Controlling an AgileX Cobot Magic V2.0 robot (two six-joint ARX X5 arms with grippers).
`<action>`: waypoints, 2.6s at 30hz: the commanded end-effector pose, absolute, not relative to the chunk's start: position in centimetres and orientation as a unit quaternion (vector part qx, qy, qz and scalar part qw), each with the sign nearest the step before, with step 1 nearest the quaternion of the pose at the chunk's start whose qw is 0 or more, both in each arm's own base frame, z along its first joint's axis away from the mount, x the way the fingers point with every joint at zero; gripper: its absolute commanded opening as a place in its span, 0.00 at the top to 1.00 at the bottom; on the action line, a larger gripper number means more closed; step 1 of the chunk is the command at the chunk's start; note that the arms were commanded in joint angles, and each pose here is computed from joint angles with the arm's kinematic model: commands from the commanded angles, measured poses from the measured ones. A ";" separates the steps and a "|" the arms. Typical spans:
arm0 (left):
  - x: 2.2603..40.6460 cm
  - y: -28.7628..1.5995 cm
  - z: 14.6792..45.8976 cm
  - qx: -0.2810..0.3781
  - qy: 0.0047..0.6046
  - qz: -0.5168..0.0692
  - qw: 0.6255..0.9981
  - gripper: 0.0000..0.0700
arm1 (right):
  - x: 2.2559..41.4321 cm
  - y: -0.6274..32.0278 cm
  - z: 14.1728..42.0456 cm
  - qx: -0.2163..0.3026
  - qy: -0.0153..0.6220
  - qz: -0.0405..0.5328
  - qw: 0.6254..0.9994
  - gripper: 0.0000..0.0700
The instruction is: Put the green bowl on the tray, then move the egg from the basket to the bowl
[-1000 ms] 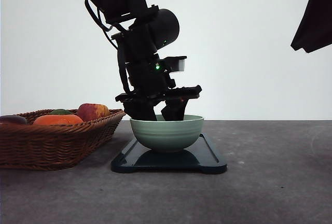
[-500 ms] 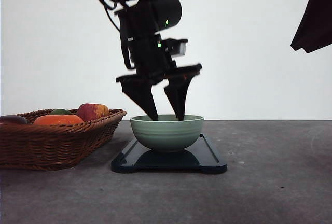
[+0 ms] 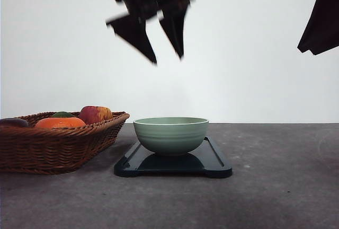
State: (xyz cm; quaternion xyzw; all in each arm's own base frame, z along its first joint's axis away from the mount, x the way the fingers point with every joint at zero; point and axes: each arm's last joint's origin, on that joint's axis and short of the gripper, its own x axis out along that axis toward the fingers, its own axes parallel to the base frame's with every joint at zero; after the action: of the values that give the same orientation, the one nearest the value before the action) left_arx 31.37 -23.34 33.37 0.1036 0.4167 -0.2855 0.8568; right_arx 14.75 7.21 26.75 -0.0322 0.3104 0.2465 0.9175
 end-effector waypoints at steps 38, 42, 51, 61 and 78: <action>12.7 -7.3 26.5 -0.052 0.279 -0.207 0.936 0.44 | 14.8 7.3 26.8 -0.027 0.311 0.250 0.917 0.77; 12.7 -7.3 26.5 -0.062 0.280 -0.205 0.936 0.49 | 14.7 7.3 26.7 -0.029 0.317 0.248 0.915 0.79; 12.6 -7.2 26.4 -0.057 0.288 -0.204 0.934 1.00 | 14.7 7.3 26.8 -0.028 0.312 0.249 0.916 0.98; 12.5 -7.2 26.4 -0.057 0.285 -0.204 0.935 1.00 | 14.8 7.3 26.8 -0.028 0.312 0.249 0.917 0.98; 9.6 -1.1 19.2 -0.023 0.133 -0.044 0.990 1.00 | 14.8 7.3 26.8 -0.028 0.312 0.249 0.917 0.98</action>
State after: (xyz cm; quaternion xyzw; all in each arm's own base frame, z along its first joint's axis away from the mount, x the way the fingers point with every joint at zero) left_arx 9.63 -1.18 19.64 -0.0338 0.1398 -0.0470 0.9885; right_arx 14.67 7.19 26.65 -0.0311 0.3165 0.2471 0.9153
